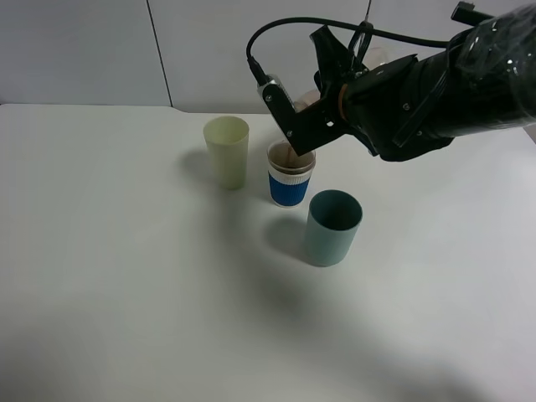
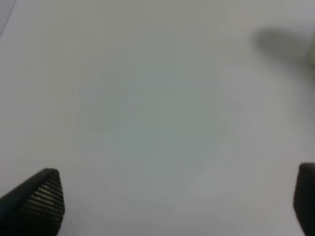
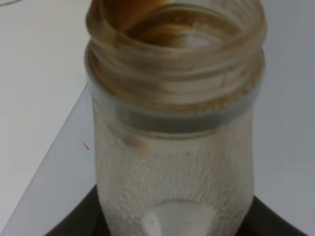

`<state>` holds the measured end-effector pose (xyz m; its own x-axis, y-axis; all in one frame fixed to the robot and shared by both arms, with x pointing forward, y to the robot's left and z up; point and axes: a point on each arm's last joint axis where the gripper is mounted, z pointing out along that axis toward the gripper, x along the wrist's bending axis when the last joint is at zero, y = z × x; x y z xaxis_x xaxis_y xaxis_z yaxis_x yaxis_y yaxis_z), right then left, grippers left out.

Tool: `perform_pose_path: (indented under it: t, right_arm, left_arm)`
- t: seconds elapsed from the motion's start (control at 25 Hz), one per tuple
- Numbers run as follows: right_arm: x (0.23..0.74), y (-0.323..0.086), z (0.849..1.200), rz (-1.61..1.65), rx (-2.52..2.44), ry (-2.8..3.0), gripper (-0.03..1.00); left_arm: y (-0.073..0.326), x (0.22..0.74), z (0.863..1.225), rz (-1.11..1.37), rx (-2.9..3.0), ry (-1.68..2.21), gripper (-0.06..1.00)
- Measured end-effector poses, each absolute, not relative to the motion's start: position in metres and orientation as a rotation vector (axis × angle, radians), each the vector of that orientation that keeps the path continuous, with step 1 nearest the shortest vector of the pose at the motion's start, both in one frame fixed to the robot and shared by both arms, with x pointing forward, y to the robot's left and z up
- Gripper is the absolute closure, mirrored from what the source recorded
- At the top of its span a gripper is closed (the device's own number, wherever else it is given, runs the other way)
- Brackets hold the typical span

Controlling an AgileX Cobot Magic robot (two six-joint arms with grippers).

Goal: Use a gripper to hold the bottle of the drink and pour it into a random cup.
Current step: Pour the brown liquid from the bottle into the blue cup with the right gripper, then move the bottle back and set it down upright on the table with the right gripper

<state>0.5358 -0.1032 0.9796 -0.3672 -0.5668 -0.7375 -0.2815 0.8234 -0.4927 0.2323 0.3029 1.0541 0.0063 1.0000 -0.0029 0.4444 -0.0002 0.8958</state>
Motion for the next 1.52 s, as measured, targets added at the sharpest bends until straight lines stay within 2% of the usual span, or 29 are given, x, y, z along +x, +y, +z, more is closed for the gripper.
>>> perform_pose_path:
  t: [1.08, 1.28, 1.52]
  right_arm:
    - [0.5348, -0.1019, 0.9798, -0.418, -0.75, 1.935, 0.59]
    - [0.5341, -0.0997, 0.9785, -0.298, -0.618, 1.984, 0.59]
    - [0.5338, -0.0989, 0.9781, -0.008, -0.159, 2.063, 0.59]
  left_arm:
    - [0.3029, 0.2323, 1.0541, 0.949, 1.542, 1.535, 0.02]
    - [0.3029, 0.2323, 1.0541, 0.949, 1.542, 1.535, 0.02]
    - [0.3029, 0.2323, 1.0541, 0.949, 1.542, 1.535, 0.02]
